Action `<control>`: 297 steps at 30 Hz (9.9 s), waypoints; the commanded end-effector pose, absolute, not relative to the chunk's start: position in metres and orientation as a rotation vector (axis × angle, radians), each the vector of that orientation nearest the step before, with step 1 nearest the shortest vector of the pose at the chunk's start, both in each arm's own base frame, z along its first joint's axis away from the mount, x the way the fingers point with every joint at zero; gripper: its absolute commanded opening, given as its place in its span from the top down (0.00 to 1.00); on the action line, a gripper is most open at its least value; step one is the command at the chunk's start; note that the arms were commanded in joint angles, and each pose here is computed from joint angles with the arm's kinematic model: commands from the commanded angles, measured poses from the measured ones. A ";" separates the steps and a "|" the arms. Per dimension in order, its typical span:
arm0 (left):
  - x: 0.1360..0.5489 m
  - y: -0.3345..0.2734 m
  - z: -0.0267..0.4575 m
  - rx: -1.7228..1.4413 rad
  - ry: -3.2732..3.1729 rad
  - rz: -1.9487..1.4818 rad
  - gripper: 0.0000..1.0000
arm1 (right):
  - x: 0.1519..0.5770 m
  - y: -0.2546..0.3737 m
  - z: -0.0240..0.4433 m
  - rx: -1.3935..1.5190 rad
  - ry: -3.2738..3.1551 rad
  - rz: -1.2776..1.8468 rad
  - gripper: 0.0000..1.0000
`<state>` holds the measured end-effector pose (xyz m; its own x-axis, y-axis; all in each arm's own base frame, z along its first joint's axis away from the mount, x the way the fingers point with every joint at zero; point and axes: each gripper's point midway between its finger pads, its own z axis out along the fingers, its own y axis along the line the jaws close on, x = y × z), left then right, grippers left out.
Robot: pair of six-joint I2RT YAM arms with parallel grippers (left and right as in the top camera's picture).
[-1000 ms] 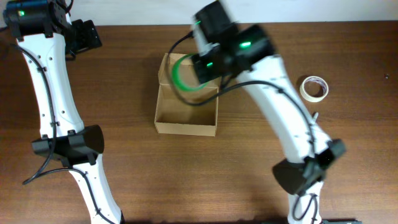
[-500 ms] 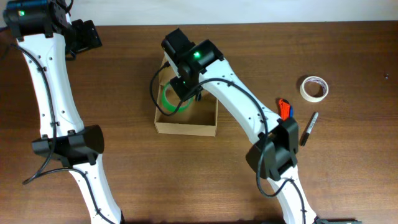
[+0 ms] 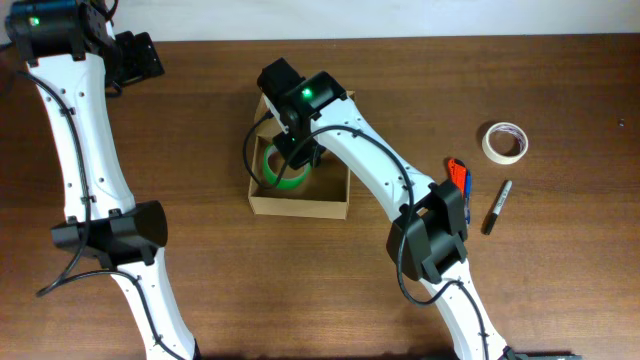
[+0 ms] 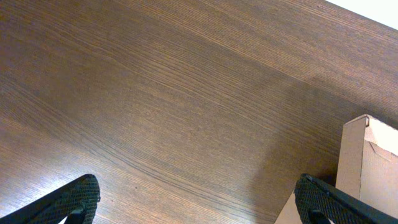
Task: Pack container
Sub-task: 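Lower the green tape into the box and open the right gripper, then grasp the white masking tape roll with the right gripper, then place the white tape into the box beside the green tape, then grasp the orange box cutter with the right gripper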
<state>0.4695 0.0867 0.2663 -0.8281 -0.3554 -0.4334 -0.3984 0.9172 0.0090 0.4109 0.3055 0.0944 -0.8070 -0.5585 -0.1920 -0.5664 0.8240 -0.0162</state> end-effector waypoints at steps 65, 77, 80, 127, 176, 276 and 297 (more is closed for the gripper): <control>0.468 0.089 0.266 -0.536 2.650 0.152 0.00 | 0.416 -0.162 0.098 1.146 2.825 -0.046 0.46; 0.468 0.089 0.266 -0.536 2.650 0.152 0.00 | 0.428 -0.167 0.034 1.158 2.895 -0.045 0.46; 0.468 0.089 0.266 -0.536 2.649 0.152 0.00 | 0.431 -0.167 0.025 1.155 2.900 -0.045 0.46; 0.468 0.089 0.266 -0.536 2.649 0.152 0.00 | 0.396 0.219 0.310 -0.771 2.447 0.093 0.96; 0.468 0.089 0.266 -0.536 2.650 0.152 0.00 | 0.406 0.311 0.063 -0.931 2.864 0.149 0.96; 0.468 0.089 0.266 -0.536 2.649 0.152 0.00 | 0.361 -0.010 0.011 0.334 3.076 -0.052 0.47; 0.468 0.089 0.266 -0.536 2.650 0.152 0.00 | 0.360 -0.012 -0.008 0.342 3.114 -0.058 0.96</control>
